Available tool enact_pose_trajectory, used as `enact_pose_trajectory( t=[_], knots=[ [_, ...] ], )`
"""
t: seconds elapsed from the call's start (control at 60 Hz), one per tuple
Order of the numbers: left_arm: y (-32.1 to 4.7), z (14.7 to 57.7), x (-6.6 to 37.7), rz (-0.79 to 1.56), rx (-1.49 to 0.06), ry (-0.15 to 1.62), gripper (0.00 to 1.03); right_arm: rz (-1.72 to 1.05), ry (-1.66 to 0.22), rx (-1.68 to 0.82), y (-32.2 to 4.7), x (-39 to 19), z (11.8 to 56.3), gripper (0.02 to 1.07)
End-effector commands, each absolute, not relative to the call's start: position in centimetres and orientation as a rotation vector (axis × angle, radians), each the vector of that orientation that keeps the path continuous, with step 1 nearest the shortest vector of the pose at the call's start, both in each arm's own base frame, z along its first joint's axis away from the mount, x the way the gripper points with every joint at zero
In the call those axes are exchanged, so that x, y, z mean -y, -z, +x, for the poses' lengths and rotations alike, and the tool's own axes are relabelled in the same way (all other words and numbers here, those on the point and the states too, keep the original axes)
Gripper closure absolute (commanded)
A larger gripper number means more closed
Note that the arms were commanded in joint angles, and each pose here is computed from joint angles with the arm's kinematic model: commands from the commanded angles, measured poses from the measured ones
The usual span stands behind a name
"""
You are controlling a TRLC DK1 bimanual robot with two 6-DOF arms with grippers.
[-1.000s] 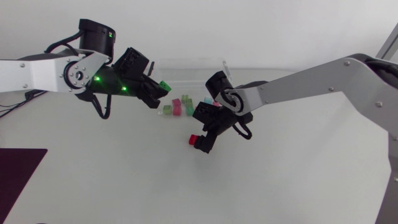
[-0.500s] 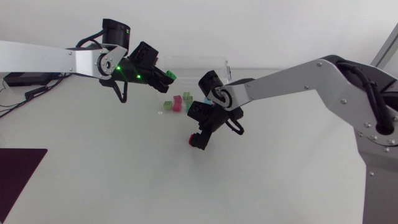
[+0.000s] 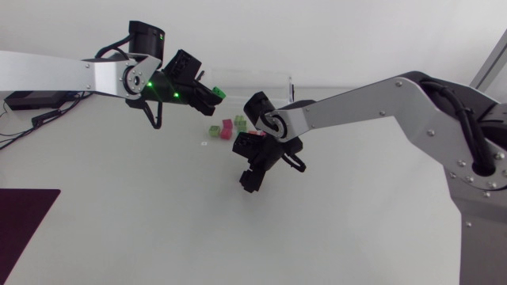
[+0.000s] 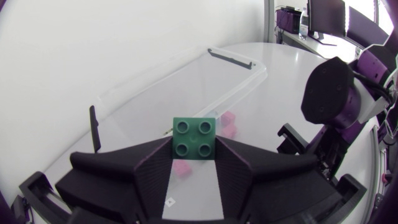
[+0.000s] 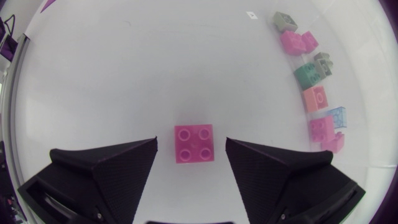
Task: Pick up the duplo bricks and place them in the container
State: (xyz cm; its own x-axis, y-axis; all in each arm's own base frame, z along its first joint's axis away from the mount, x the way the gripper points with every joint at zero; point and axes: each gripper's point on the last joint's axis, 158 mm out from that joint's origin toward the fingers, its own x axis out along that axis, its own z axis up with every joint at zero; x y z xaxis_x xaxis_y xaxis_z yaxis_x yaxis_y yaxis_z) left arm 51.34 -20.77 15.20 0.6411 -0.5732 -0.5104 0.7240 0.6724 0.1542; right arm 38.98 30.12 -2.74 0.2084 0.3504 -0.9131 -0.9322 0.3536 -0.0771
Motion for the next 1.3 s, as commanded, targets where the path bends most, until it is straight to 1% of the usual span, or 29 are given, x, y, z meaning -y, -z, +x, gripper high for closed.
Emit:
enact_pose_trajectory(
  t=[0.0, 0.017, 0.15, 0.25, 0.4, 0.633, 0.85, 0.867, 0.883, 0.9, 0.917, 0.933, 0.95, 0.967, 1.017, 1.117, 1.283],
  knots=[
    [-17.9, 49.9, 21.3, 0.348, -0.399, 0.775, 0.72, -0.778, -1.034, -0.978, 3.4, -30.1, 38.6, 0.35],
    [-18.1, 49.8, 21.3, 0.348, -0.396, 0.774, 0.72, -0.779, -1.035, -0.978, 3.4, -30.2, 38.5, 0.37],
    [-19.7, 49.9, 21.3, 0.350, -0.363, 0.767, 0.72, -0.799, -1.030, -0.992, 4.1, -30.1, 38.3, 0.64],
    [-20.3, 50.8, 21.1, 0.344, -0.347, 0.757, 0.72, -0.826, -1.022, -1.019, 5.2, -29.7, 37.6, 0.78],
    [-19.9, 52.8, 21.3, 0.336, -0.342, 0.748, 0.72, -0.832, -1.021, -1.033, 5.9, -29.0, 36.7, 0.78],
    [-18.7, 56.1, 21.7, 0.322, -0.343, 0.735, 0.72, -0.829, -1.021, -1.030, 5.3, -28.5, 35.7, 0.78],
    [-16.6, 59.4, 20.9, 0.323, -0.363, 0.684, 0.70, -0.826, -1.018, -1.019, 4.5, -27.8, 34.7, 0.78],
    [-16.5, 59.5, 20.8, 0.323, -0.364, 0.680, 0.68, -0.826, -1.017, -1.016, 4.4, -27.8, 34.7, 0.78],
    [-16.3, 59.8, 20.7, 0.325, -0.366, 0.674, 0.62, -0.823, -1.017, -1.012, 4.1, -27.7, 34.6, 0.78],
    [-16.2, 60.0, 20.6, 0.325, -0.369, 0.670, 0.55, -0.822, -1.015, -1.009, 4.0, -27.7, 34.7, 0.78],
    [-16.0, 60.2, 20.5, 0.326, -0.371, 0.666, 0.45, -0.823, -1.013, -1.006, 3.8, -27.6, 34.7, 0.78],
    [-16.0, 60.2, 20.5, 0.328, -0.371, 0.665, 0.41, -0.820, -1.013, -1.002, 3.6, -27.6, 34.7, 0.78],
    [-15.7, 60.4, 20.4, 0.330, -0.376, 0.660, 0.24, -0.820, -1.009, -0.998, 3.3, -27.5, 34.8, 0.78],
    [-15.6, 60.5, 20.3, 0.332, -0.376, 0.656, 0.17, -0.818, -1.009, -0.995, 3.1, -27.5, 34.8, 0.78],
    [-15.3, 60.8, 20.0, 0.340, -0.382, 0.642, 0.05, -0.814, -1.003, -0.979, 2.3, -27.4, 34.9, 0.78],
    [-15.3, 60.4, 19.6, 0.339, -0.398, 0.639, 0.04, -0.800, -0.985, -0.948, 0.2, -27.1, 35.4, 0.78],
    [-17.9, 57.2, 18.4, 0.344, -0.405, 0.629, 0.04, -0.762, -0.934, -0.866, -4.6, -26.4, 37.2, 0.78]
  ],
)
